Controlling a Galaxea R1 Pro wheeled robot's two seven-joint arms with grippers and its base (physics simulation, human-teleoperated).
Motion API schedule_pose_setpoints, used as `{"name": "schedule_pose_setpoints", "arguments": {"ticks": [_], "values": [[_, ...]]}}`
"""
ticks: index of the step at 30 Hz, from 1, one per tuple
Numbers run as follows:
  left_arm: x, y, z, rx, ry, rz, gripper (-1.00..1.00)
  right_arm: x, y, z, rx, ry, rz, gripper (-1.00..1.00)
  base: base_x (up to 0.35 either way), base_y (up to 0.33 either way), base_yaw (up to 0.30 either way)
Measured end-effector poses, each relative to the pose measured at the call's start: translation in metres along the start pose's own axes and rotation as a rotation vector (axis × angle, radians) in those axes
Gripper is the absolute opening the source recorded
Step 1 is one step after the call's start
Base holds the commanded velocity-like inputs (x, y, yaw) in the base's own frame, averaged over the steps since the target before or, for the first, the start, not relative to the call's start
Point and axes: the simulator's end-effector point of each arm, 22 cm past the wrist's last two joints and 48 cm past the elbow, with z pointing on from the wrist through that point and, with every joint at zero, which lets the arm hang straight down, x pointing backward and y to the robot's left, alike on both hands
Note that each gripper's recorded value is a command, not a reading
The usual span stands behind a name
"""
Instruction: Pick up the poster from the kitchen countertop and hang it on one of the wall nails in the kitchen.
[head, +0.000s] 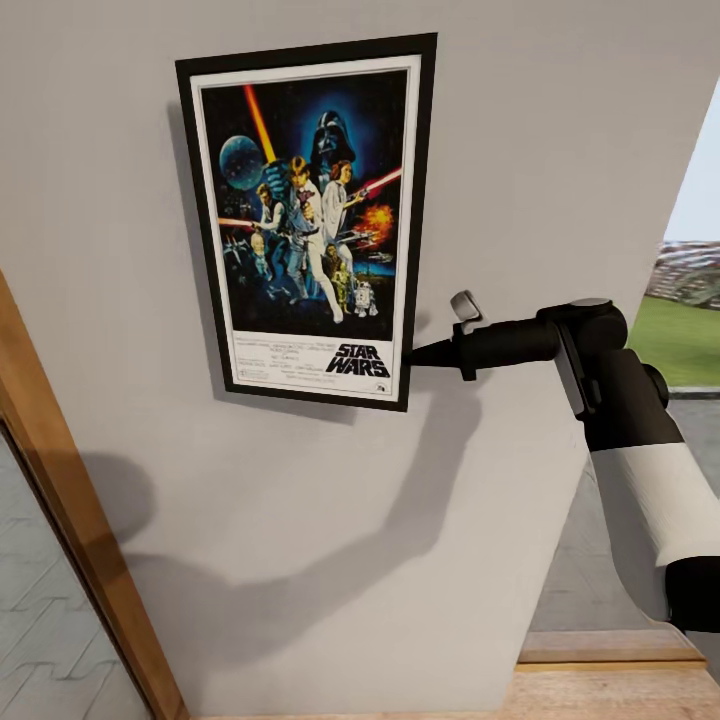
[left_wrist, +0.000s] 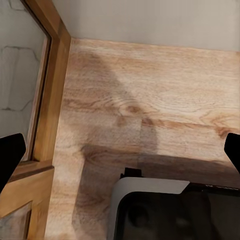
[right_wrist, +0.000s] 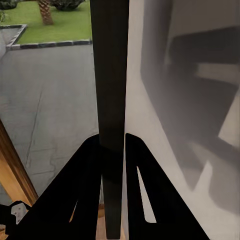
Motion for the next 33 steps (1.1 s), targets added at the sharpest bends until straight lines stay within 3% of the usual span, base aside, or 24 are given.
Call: {"name": "schedule_pose_setpoints", "arguments": {"ticks": [33], "values": [[0.0002,0.0003,0.0,-0.001,0.001,0.0,1.0,0.0005,-0.0009,-0.0001,0.003,0.001,0.001,-1.0,0.044,0.0,0.0]]}}
